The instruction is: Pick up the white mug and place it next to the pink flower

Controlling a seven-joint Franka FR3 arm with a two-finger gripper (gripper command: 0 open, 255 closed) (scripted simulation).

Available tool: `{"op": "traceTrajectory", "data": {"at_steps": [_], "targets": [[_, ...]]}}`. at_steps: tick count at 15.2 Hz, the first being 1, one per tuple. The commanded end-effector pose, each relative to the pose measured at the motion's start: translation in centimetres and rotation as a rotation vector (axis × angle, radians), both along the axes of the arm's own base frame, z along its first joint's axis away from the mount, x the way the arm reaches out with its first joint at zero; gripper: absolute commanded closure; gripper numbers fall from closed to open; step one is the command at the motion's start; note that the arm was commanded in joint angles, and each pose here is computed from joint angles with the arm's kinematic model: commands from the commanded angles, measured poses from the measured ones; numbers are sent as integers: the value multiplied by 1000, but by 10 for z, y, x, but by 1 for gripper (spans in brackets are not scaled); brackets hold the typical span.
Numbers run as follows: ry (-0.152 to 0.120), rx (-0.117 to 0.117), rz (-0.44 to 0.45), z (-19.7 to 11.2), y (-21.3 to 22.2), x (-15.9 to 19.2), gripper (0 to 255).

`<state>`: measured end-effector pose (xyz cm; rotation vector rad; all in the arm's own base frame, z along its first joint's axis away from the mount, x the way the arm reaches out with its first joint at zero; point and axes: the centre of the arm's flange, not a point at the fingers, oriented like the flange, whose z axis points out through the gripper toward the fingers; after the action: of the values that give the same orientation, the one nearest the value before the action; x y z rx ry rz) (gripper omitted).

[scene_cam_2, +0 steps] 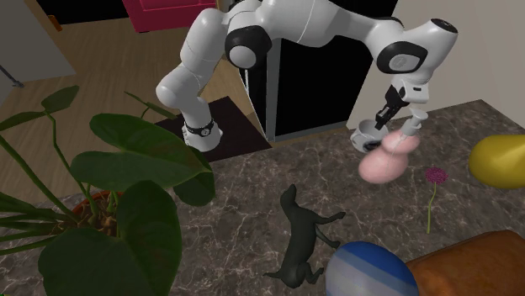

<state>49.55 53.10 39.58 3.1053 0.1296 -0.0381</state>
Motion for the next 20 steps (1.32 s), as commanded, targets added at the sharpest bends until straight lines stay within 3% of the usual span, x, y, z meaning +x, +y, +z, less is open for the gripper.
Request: {"op": "traceTrajectory", "data": {"at_steps": [1,4,11,12,17,20], "targets": [[0,0,0,-10,0,-1,255],[0,0,0,-25,0,-1,255],[0,0,0,-25,0,-1,255],[0,0,0,-25,0,-1,0],[0,0,0,-25,0,-1,0],[0,0,0,15,1,0,0]]}}
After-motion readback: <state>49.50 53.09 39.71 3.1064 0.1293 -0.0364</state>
